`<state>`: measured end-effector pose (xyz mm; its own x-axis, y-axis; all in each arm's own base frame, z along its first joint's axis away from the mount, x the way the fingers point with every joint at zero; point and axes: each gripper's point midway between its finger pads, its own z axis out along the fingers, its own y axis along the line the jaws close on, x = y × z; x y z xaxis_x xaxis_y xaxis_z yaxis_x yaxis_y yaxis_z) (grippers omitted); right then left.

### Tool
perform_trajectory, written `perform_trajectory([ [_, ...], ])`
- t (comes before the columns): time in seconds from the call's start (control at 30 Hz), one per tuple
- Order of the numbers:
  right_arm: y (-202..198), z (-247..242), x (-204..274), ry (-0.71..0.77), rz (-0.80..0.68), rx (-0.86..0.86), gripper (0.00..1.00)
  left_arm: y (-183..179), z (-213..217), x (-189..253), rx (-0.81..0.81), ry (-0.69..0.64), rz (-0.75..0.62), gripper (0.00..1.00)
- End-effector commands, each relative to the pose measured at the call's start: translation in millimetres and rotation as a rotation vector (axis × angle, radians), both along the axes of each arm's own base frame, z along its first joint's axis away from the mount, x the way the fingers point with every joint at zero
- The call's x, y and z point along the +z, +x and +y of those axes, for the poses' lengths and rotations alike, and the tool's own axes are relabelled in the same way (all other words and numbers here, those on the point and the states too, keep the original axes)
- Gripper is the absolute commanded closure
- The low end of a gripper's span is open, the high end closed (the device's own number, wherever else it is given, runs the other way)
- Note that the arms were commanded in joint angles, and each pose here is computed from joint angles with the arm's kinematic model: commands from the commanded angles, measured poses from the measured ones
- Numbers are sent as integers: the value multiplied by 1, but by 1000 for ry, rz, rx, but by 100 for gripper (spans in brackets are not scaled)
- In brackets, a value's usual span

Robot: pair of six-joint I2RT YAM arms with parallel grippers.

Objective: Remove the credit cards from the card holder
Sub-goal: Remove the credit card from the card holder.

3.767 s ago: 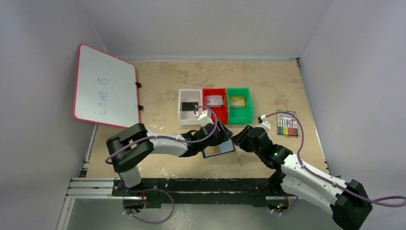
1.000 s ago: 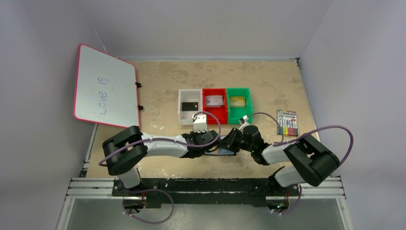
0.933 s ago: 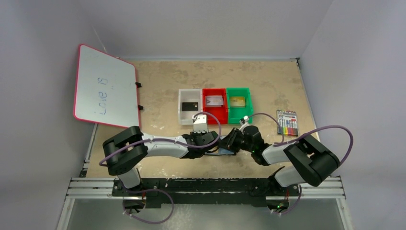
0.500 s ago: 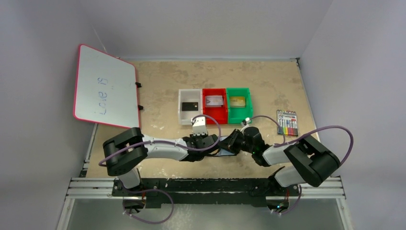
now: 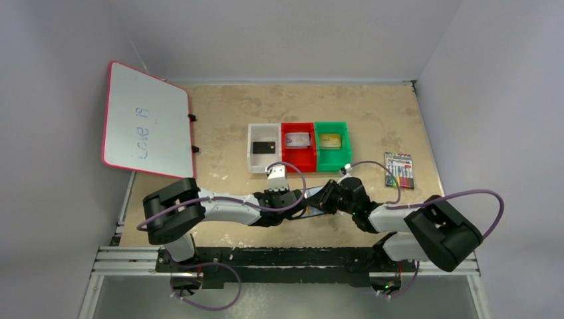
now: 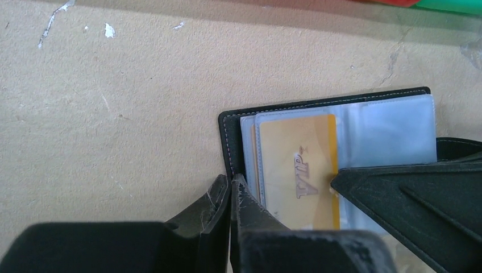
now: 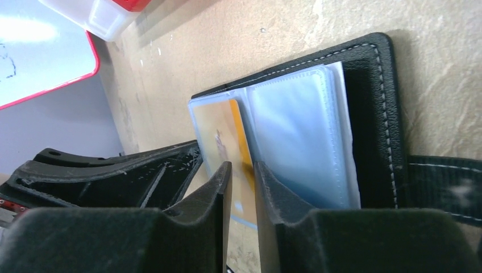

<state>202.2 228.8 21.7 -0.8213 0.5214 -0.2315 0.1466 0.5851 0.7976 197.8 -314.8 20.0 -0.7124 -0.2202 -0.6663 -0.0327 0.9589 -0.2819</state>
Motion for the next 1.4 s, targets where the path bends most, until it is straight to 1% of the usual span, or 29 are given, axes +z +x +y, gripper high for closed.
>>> perform_trajectory([
  [0.0,-19,-2,-17,-15,34,58,82,-17,-9,-8,-38,-29,63,100],
  [0.1,-18,3,-14,13,16,79,92,-16,-11,-1,-36,-40,41,100],
  [0.13,-17,5,-12,23,8,83,94,-16,-10,1,-33,-45,36,99],
  [0.2,-13,8,-7,31,-11,85,99,-14,-10,6,-30,-53,25,96],
  [0.23,-11,8,-5,31,-20,82,100,-13,-9,9,-27,-53,19,94],
  [0.43,-5,-1,3,-6,-48,32,100,-6,11,25,56,-31,-29,78],
  [0.5,-7,-3,3,-14,-43,34,100,-4,14,32,69,-45,-50,73],
  [0.57,-8,-4,3,-14,-38,32,100,-2,12,39,68,-73,-65,71],
  [0.77,-4,-14,1,-62,-46,-16,100,2,1,55,36,-105,-96,67],
  [0.87,-1,-20,1,-88,-60,-35,100,0,-15,58,-38,-134,-99,66],
  [1.0,-1,-18,3,-80,-69,-23,100,-3,-42,62,-128,-186,-94,67],
  [1.07,-4,-10,10,-45,-82,15,100,-2,-48,62,-136,-195,-92,67],
  [1.1,-5,-7,13,-25,-92,33,99,-2,-50,61,-134,-196,-88,67],
  [1.13,-7,-4,15,-13,-94,49,95,-1,-47,58,-115,-185,-79,68],
  [1.27,-13,-3,11,-14,-85,83,85,0,-29,37,-35,-108,-34,72],
  [1.37,-17,-3,10,-1,-83,94,79,-4,-29,30,-39,-123,-16,73],
])
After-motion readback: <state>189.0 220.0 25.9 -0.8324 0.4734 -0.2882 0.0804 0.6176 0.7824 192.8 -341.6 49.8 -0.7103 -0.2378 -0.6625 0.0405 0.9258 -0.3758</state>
